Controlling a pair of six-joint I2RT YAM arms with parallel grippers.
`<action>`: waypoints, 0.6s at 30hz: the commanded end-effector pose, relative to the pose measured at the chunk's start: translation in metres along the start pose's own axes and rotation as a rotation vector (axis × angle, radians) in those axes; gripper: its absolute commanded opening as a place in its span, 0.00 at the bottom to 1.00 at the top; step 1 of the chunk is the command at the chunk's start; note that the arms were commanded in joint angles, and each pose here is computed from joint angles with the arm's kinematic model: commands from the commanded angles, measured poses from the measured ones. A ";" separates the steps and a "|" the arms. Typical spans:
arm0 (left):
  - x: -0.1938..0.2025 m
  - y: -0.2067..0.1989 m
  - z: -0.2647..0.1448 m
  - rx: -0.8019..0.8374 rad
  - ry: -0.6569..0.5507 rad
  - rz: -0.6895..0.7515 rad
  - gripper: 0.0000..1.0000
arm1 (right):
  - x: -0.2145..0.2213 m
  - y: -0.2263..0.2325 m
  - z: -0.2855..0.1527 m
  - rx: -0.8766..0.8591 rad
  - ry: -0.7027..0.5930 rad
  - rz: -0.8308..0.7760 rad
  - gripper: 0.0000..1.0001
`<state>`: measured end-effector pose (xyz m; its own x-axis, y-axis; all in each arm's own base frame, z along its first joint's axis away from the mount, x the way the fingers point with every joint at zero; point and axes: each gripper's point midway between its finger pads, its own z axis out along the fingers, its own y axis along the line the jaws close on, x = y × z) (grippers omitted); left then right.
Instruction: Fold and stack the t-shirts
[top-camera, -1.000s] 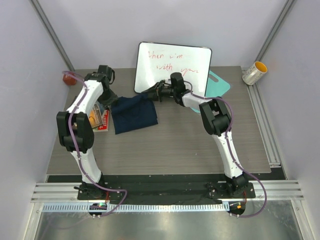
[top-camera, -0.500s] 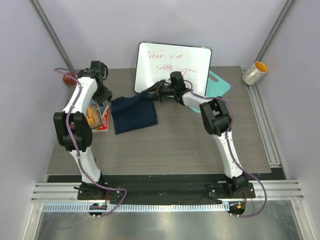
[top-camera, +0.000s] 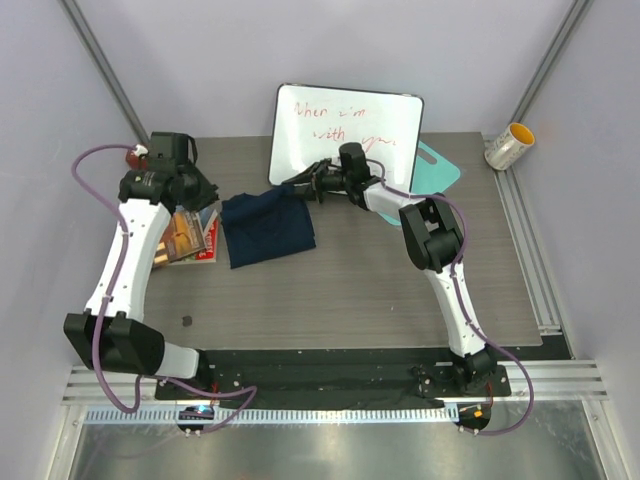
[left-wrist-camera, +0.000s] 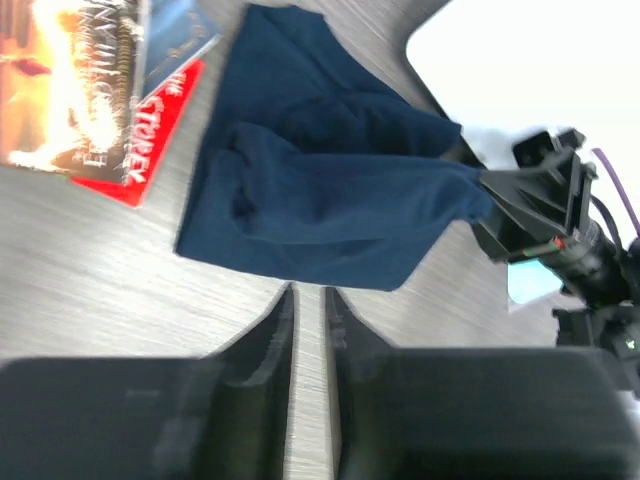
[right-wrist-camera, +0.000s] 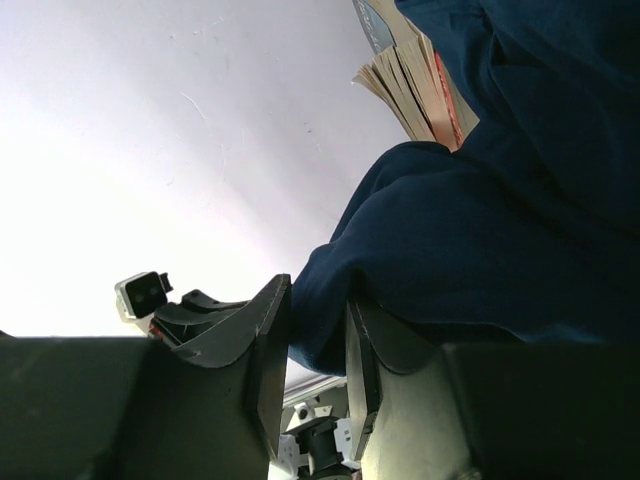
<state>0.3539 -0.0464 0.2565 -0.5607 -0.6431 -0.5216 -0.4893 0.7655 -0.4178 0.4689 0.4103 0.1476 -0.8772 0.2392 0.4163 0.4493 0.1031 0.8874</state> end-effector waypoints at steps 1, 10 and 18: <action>0.021 -0.019 0.021 0.079 0.094 0.065 0.06 | -0.049 -0.018 -0.008 0.035 -0.167 0.093 0.32; 0.096 -0.040 0.058 0.087 0.228 0.220 0.00 | -0.057 -0.026 -0.002 0.050 -0.175 0.101 0.33; 0.115 -0.022 0.118 -0.047 0.248 0.291 0.00 | -0.052 -0.021 -0.003 0.047 -0.164 0.086 0.33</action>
<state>0.3511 -0.1457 0.1356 -0.8410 -0.4092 -0.3541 -0.3114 0.9011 -0.3017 0.4778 0.4135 0.1454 -0.8676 0.2765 0.4134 0.4566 0.1134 0.8824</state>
